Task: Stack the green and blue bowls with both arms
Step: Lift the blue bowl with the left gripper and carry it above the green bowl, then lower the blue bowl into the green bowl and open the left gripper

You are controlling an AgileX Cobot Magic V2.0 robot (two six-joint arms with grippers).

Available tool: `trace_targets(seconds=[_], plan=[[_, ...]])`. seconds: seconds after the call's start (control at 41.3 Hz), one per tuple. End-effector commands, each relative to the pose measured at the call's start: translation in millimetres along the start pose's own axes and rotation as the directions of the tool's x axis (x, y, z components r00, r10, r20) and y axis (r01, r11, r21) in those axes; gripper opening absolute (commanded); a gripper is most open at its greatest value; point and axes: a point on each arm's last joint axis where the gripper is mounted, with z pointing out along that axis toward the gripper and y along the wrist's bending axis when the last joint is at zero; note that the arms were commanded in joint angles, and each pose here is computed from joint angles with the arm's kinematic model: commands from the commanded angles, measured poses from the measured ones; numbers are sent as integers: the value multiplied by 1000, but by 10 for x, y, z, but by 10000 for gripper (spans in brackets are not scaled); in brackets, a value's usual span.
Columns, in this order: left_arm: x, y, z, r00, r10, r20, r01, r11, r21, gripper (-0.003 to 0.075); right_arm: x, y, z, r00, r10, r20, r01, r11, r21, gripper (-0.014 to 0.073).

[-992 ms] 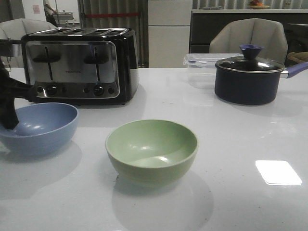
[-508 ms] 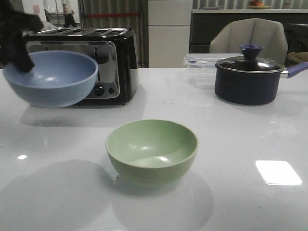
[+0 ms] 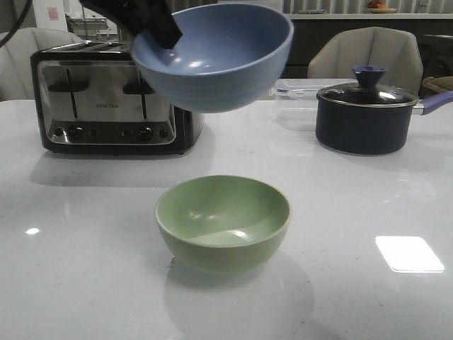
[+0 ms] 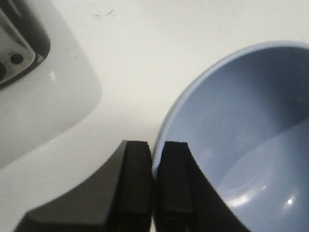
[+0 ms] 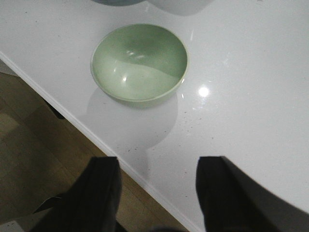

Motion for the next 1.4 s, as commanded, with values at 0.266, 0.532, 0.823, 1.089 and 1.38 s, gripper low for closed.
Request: trace_targets(seconds=[0.266,0.532,0.823,1.089,1.38], plan=[[-56,-112,189,1000,11,-16,-11,999,35,93,-139,-11,-59,995,-16,99,14,1000,22,466],[103,-44,663,985,7,-170,0,999,36,93,-139,-11,-59,995,-16,99,14,1000,22,466],[204,39,965,972,38,-233,-39,999,0,93,-139,-11,-59,995,-16,99,14,1000,22,466],[223,45,1039,971,30,-238,-30,1000,3,94,-139,-11,-59,995,-16,99,14,1000,22,466],[214,-1,1018,969,-12,-246,22,999,40,372,-139,-11,-59,995,-16,99,14,1000,22,466]])
